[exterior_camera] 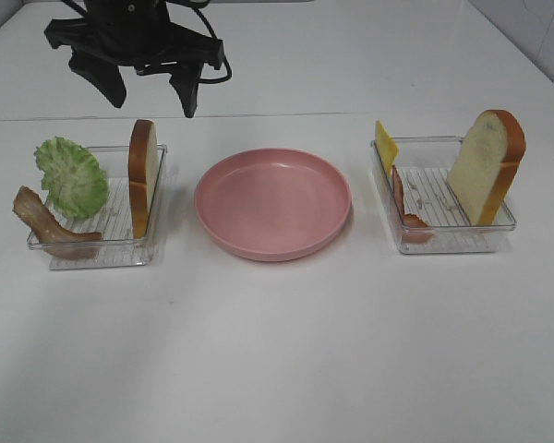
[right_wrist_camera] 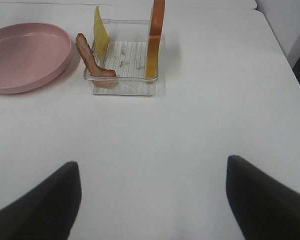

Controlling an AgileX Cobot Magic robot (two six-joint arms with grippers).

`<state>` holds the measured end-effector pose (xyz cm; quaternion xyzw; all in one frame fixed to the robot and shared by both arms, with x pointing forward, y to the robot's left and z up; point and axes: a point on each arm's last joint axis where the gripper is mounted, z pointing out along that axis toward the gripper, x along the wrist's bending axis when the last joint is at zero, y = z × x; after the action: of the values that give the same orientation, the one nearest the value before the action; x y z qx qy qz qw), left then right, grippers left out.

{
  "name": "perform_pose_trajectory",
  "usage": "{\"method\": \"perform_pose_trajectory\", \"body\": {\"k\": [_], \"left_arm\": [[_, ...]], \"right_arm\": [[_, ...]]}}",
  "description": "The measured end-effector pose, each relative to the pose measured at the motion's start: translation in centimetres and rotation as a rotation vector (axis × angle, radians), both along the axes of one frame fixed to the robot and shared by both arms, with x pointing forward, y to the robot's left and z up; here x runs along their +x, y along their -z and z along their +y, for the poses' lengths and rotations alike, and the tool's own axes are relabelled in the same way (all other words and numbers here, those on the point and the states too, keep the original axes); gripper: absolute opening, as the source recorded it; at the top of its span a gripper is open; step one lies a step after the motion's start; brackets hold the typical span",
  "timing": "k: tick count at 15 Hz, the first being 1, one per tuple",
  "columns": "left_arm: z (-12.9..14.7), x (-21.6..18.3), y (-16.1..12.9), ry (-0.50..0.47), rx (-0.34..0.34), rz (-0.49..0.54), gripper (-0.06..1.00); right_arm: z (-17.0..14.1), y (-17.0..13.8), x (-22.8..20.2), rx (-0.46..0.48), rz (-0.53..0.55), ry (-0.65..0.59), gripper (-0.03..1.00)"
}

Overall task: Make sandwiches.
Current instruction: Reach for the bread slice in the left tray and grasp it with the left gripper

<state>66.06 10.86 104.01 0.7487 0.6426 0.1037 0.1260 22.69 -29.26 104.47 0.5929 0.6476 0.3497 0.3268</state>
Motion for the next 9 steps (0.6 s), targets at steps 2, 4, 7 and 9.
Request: {"method": "perform_pose_trajectory", "body": {"k": [2, 4, 7, 9], "left_arm": [[-0.4, 0.8, 1.1, -0.003, 0.004, 0.007, 0.76], [-0.5, 1.1, 2.2, -0.003, 0.018, 0.030, 0.76], [-0.4, 1.2, 2.4, -0.004, 0.027, 0.030, 0.76], [0.6, 1.6, 2.4, -0.027, 0.026, 0.030, 0.76]], "right_arm": [[0.0, 0.0, 0.0, 0.000, 0.000, 0.000, 0.76], [0.0, 0.0, 0.0, 0.000, 0.000, 0.000, 0.76], [0.0, 0.0, 0.0, 0.000, 0.000, 0.000, 0.76], [0.0, 0.0, 0.0, 0.000, 0.000, 0.000, 0.76]]}}
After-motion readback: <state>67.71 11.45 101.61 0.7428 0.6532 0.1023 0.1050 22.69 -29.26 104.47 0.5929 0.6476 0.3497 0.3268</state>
